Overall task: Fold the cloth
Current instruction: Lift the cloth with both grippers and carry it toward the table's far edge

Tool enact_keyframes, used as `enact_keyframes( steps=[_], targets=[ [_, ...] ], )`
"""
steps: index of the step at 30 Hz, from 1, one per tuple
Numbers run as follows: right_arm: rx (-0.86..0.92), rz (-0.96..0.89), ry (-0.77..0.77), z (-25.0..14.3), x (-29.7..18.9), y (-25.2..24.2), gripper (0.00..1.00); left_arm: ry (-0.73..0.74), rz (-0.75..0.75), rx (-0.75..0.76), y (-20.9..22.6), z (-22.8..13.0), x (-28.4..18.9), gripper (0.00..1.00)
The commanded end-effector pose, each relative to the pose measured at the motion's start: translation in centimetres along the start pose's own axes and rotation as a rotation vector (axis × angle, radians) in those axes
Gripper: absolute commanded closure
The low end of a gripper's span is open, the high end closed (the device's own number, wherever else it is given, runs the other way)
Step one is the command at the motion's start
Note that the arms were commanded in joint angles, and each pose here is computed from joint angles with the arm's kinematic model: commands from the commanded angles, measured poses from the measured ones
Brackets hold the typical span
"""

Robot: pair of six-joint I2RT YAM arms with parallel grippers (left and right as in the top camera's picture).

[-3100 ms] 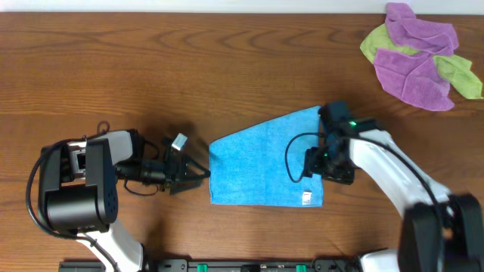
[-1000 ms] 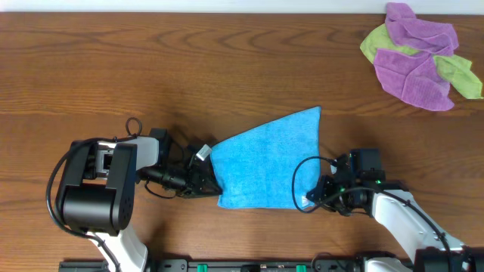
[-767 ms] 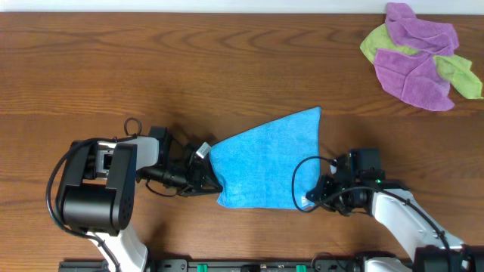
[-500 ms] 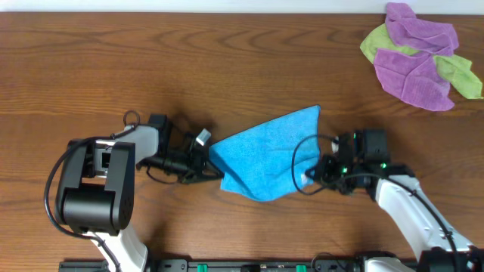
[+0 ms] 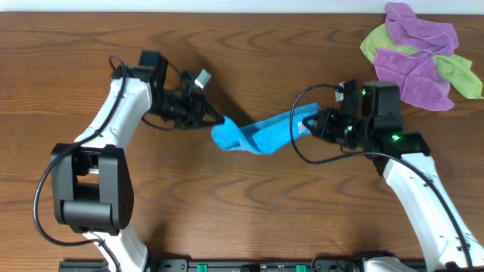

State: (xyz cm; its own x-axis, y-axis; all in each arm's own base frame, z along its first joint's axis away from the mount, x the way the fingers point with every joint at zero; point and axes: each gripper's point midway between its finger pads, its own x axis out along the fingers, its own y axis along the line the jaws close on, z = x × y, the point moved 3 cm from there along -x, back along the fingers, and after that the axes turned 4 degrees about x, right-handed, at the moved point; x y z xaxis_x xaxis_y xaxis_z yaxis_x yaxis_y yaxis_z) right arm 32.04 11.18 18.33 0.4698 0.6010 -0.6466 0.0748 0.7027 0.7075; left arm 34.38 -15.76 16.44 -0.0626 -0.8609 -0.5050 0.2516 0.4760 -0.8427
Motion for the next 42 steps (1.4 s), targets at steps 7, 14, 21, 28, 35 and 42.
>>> enact_keyframes(
  steps=[7, 14, 21, 28, 35, 42],
  targets=[
    [-0.05, 0.047, -0.059, 3.1, 0.5, 4.0, 0.98, -0.103, 0.149, 0.151, -2.0, 4.8, -2.9, 0.94],
    [-0.148, 0.063, -0.104, 6.1, 0.8, 8.6, 0.98, -0.156, 0.321, 0.205, -3.1, 6.9, -5.9, 0.94],
    [-0.136, 0.078, -0.076, 7.2, 1.4, 8.9, 0.98, -0.228, 0.3, 0.256, -5.5, 8.5, -8.1, 0.94],
    [-0.174, 0.149, -0.098, 7.8, 0.9, 10.7, 0.98, -0.228, 0.608, 0.212, -2.7, 9.1, -8.5, 0.94],
    [-0.194, 0.25, -0.141, 8.9, 0.3, 12.9, 0.98, -0.27, 0.514, 0.256, -4.2, 10.0, -8.4, 0.94],
    [-0.2, 0.3, -0.162, 9.4, -0.2, 14.0, 0.98, -0.303, 0.415, 0.305, -6.8, 10.7, -8.6, 0.94]
  ],
)
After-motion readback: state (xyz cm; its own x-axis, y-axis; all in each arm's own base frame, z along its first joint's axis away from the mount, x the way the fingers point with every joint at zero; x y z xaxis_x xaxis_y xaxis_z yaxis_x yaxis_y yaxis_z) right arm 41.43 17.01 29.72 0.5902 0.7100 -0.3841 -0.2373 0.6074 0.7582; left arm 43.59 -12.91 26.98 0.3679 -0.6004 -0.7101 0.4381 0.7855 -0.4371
